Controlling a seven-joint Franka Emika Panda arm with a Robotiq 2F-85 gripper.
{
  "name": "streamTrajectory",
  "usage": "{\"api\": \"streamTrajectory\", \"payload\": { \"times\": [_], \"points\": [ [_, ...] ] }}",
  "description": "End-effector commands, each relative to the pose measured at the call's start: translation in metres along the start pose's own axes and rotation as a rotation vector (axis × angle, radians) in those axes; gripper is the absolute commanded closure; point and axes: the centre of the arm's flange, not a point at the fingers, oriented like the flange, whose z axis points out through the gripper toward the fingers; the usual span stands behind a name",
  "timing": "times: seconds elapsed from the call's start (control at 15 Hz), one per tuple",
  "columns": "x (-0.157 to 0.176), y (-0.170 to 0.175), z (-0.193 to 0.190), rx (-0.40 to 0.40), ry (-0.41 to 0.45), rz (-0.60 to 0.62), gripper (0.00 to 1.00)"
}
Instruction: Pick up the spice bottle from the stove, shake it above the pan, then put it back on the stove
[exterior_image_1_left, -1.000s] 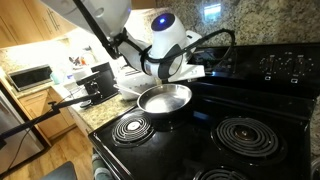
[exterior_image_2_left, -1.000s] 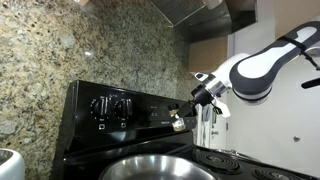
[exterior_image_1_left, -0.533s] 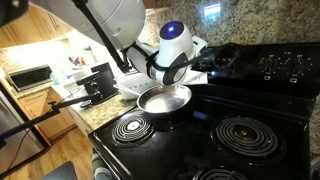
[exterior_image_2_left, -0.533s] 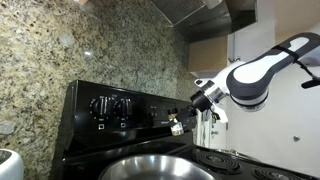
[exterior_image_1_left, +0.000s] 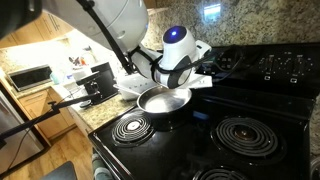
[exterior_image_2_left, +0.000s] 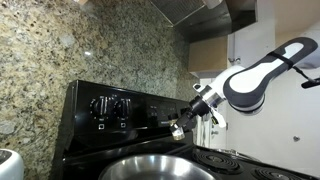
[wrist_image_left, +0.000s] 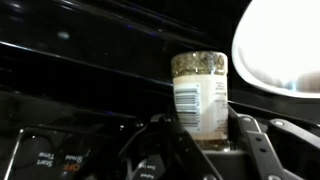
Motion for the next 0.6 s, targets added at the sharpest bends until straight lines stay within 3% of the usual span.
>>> {"api": "streamTrajectory", "payload": {
  "times": [0.0,0.13,0.2,0.33,0.4,0.53],
  "points": [
    [-0.0009,0.0017,0.0018,-0.008,-0.006,-0.004,0.57],
    [-0.0015,0.0034,0.0037,-0.018,-0.012,-0.008,0.57],
    [-0.0011,0.0034,0.0040,-0.019,-0.012,-0.008,0.82],
    [0.0006,0.0018,0.0023,0.001,-0.006,-0.002,0.82],
    [-0.0018,0.0014,0.0057,-0.012,-0.010,-0.005,0.57],
    [-0.0023,0.0003,0.0067,-0.008,-0.010,-0.002,0.57]
  ]
}}
